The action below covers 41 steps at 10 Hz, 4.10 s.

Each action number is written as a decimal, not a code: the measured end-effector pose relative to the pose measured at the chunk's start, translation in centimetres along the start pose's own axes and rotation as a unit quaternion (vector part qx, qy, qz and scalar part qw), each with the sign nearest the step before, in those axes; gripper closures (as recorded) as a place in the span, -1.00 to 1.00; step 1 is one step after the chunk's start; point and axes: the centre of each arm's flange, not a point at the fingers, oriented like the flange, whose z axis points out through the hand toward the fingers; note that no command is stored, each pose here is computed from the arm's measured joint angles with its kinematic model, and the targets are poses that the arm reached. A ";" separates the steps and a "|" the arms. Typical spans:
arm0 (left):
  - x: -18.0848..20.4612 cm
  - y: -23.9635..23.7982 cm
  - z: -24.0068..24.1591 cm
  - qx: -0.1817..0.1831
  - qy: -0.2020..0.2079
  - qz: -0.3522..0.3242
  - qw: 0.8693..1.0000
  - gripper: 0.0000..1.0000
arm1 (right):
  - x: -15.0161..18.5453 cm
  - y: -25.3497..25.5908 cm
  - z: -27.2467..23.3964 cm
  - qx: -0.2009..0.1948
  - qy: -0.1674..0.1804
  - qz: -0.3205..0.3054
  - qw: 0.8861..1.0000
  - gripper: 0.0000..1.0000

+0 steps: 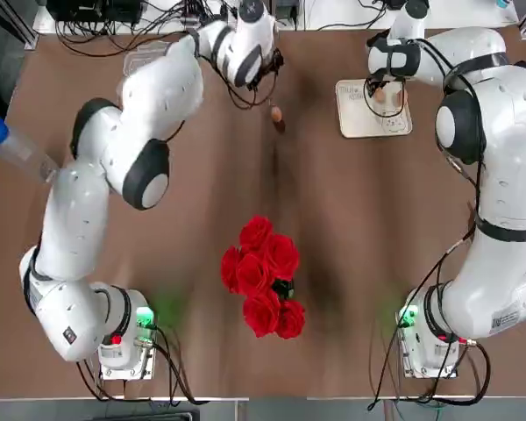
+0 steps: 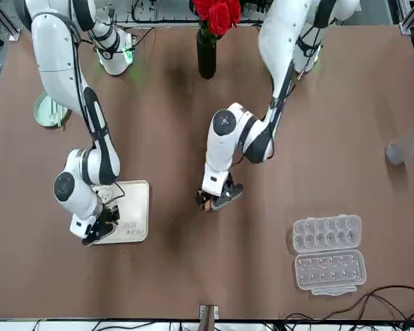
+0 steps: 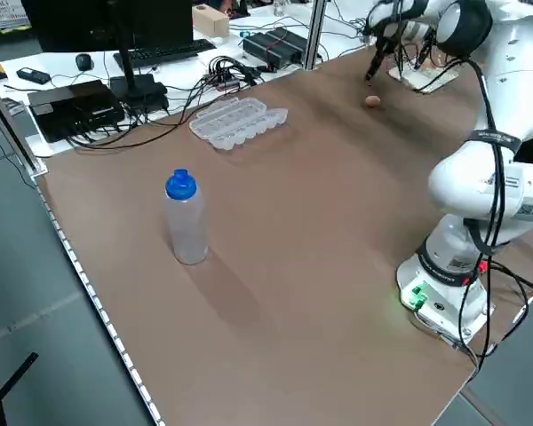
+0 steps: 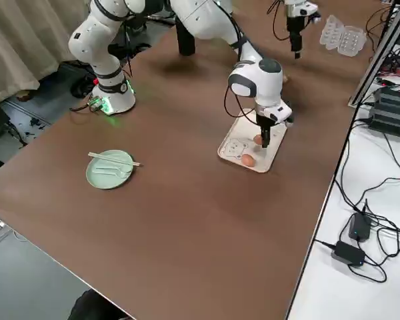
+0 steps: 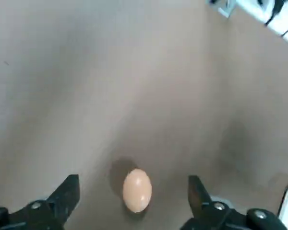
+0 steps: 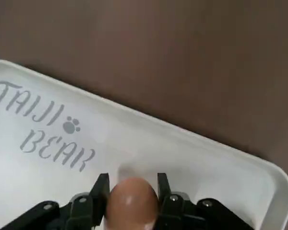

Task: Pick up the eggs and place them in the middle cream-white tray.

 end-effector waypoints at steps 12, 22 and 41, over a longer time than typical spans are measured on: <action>20.8 -16.9 -23.7 0.105 -0.065 0.068 0.990 -1.00 | -0.1 -0.2 0.9 -0.003 0.007 -0.010 1.000 -0.15; 19.2 -29.0 -39.3 0.085 -0.118 0.236 0.961 -1.00 | 0.0 -0.2 0.8 -0.004 0.009 -0.010 1.000 -0.81; 19.2 -27.4 -37.3 0.075 -0.105 0.249 0.960 -1.00 | 2.7 -2.0 -2.7 0.031 -0.019 -0.025 0.999 -0.99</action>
